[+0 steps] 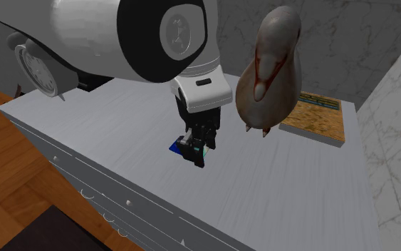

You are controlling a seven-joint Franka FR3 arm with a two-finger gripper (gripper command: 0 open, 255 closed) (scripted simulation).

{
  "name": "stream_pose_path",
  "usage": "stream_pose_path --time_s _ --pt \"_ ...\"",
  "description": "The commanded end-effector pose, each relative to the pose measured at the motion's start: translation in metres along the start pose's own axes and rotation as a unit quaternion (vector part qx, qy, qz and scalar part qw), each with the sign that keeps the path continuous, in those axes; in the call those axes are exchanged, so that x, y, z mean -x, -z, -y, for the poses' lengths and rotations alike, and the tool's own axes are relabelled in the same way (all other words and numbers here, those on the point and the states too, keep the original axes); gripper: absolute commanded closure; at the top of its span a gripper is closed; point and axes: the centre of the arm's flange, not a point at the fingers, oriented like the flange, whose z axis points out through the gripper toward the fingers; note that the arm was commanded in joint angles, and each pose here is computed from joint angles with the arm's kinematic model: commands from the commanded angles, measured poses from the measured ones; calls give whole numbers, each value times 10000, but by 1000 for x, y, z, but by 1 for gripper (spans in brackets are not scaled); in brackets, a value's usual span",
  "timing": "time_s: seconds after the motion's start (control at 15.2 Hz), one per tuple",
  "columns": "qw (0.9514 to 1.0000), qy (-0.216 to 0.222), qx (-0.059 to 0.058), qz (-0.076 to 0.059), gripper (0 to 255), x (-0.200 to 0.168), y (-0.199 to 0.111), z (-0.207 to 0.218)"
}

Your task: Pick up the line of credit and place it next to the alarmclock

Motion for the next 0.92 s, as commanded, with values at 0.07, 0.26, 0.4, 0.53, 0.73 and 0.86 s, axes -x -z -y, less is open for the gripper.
stream_pose_path --time_s 0.07,0.26,0.4,0.53,0.73,0.86 --pt "10000 1 24 5 255 0 -2 0" --pt "10000 1 24 5 255 0 -2 -1" --pt "10000 1 25 5 255 -1 3 -2" --pt "10000 1 25 5 255 -2 14 -2" --pt "10000 1 25 5 255 -5 29 -2" --pt "10000 1 25 5 255 -6 40 -2"
